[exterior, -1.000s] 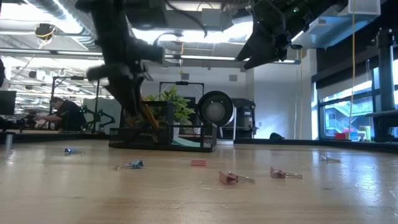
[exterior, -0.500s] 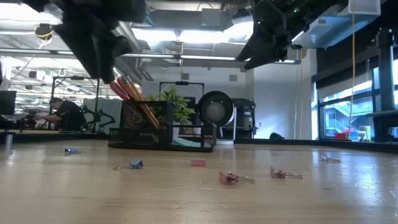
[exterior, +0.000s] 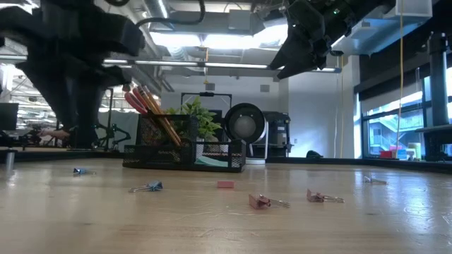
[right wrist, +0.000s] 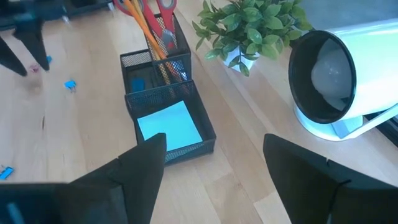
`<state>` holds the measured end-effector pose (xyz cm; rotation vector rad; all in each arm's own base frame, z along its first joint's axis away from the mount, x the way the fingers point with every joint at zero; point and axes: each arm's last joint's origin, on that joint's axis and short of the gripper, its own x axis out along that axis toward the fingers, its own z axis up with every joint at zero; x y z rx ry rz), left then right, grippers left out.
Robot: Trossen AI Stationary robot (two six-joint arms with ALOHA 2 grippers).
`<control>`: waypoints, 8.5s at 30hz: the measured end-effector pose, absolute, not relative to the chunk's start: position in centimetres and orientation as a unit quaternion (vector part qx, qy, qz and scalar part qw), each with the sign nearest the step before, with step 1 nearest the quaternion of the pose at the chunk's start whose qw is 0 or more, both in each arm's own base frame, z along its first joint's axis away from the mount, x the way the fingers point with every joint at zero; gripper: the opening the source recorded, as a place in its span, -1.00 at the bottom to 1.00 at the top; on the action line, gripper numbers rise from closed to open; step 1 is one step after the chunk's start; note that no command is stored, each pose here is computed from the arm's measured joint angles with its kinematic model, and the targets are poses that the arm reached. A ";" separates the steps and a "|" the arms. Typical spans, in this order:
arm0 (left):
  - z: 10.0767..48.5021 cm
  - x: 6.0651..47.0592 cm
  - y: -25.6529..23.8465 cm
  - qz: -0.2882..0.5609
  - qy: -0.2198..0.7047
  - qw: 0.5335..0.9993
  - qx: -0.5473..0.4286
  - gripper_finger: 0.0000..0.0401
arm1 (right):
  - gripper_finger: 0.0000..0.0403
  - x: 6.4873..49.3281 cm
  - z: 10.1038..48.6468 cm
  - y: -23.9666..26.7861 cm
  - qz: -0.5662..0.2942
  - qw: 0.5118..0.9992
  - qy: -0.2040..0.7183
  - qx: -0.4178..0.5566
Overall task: Pick and place office supplies into organizer
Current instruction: Put the blue binder clip into the black desk organizer
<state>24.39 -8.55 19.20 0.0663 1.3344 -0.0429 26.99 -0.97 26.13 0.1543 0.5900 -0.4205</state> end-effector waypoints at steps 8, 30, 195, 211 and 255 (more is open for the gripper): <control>16.8 23.6 -7.7 -0.011 0.621 0.783 0.028 -0.31 | 0.35 27.0 26.1 -1.0 -0.206 0.932 0.287 0.077; 15.0 23.1 -7.2 0.018 0.603 0.798 0.019 -0.31 | 0.35 27.0 26.2 -1.0 -0.206 0.933 0.285 0.078; 18.7 23.4 -2.6 0.154 0.547 0.818 0.090 -0.72 | 0.35 27.0 26.2 -1.0 -0.202 0.934 0.289 0.063; 16.5 25.3 -1.1 0.188 0.554 0.803 0.113 -0.66 | 0.35 27.0 26.2 -1.0 -0.202 0.934 0.288 0.064; 20.4 18.9 -5.4 0.210 0.627 0.669 -0.340 -0.27 | 0.35 27.0 26.1 -1.0 -0.201 0.933 0.291 0.062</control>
